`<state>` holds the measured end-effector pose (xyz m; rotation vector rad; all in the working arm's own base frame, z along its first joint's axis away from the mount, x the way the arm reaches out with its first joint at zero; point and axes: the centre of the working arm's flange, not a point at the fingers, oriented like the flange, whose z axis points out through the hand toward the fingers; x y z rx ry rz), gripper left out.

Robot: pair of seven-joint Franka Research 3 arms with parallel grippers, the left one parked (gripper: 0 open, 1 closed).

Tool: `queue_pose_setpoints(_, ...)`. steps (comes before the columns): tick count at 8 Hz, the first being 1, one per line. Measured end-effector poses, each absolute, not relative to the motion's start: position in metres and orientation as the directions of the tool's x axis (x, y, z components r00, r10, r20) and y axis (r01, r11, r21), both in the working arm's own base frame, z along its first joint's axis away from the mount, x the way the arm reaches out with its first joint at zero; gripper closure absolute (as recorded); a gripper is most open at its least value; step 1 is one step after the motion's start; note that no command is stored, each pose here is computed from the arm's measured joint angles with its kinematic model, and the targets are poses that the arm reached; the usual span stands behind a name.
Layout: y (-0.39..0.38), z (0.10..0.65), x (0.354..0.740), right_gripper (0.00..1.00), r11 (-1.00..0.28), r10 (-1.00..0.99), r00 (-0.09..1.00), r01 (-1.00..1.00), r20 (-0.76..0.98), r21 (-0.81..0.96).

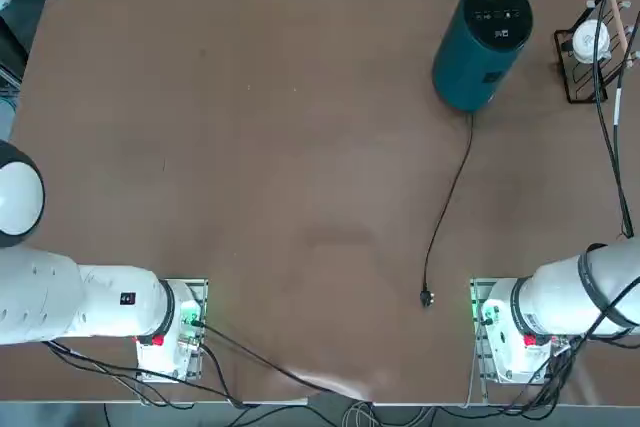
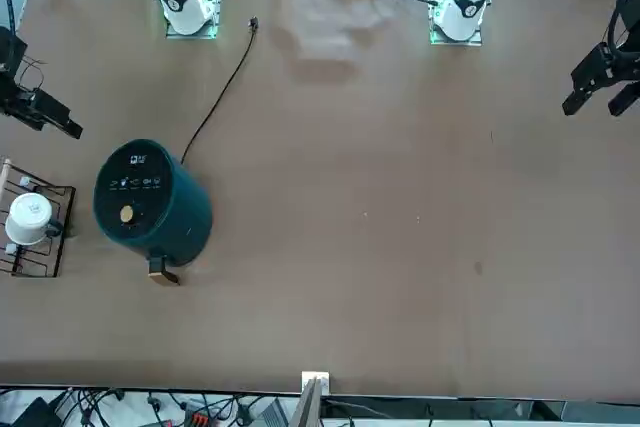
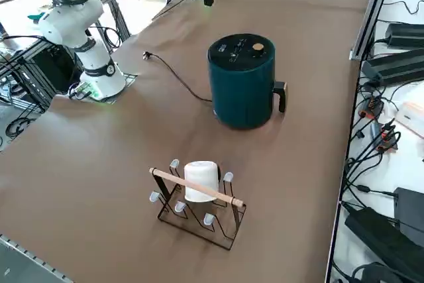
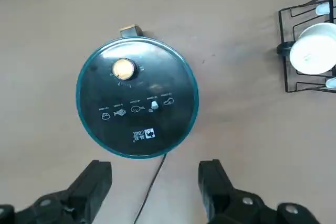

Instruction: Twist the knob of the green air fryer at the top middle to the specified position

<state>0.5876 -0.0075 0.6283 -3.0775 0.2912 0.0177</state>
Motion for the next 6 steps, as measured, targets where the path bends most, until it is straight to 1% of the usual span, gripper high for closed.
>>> queue_pose_setpoints(6, -0.0109, 0.6284, 0.5858, 0.0, -0.983, -0.175, 0.984, -0.175, -0.023, -0.048)
